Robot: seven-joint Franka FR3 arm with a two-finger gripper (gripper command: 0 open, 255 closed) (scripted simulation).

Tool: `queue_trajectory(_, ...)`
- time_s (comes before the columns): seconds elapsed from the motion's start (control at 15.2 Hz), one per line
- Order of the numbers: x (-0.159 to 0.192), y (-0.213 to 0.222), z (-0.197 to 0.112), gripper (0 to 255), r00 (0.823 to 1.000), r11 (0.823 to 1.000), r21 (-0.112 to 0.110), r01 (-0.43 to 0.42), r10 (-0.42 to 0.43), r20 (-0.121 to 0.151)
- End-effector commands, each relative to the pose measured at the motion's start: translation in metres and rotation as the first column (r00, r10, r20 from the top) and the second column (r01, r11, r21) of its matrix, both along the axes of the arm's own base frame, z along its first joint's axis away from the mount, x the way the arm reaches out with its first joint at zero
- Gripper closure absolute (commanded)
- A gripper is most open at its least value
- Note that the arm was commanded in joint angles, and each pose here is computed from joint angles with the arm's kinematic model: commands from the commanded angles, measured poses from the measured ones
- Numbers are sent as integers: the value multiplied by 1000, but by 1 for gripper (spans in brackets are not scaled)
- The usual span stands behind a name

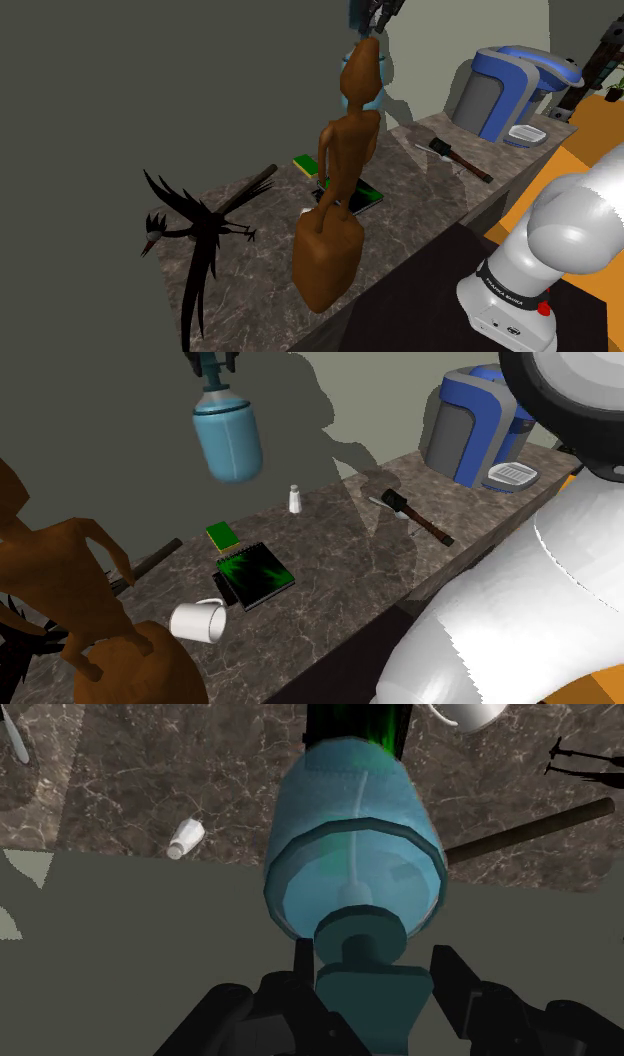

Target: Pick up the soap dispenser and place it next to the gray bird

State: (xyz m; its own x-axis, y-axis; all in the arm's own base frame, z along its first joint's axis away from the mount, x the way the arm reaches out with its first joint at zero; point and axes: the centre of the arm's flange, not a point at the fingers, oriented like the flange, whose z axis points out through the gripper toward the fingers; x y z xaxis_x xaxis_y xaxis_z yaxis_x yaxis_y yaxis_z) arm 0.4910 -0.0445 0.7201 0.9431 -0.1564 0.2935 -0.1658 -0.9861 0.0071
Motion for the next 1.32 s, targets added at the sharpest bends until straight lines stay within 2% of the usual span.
queue_trajectory(0.0, 19, 19, -4, 255, 1000, 1000, 1, 1, -1, 2)
queue_trajectory(0.99, 168, 153, -33, 255, 1000, 1000, 1, 1, -1, 2)
queue_trajectory(1.25, 168, 153, -54, 255, 1000, 1000, 1, 1, -1, 2)
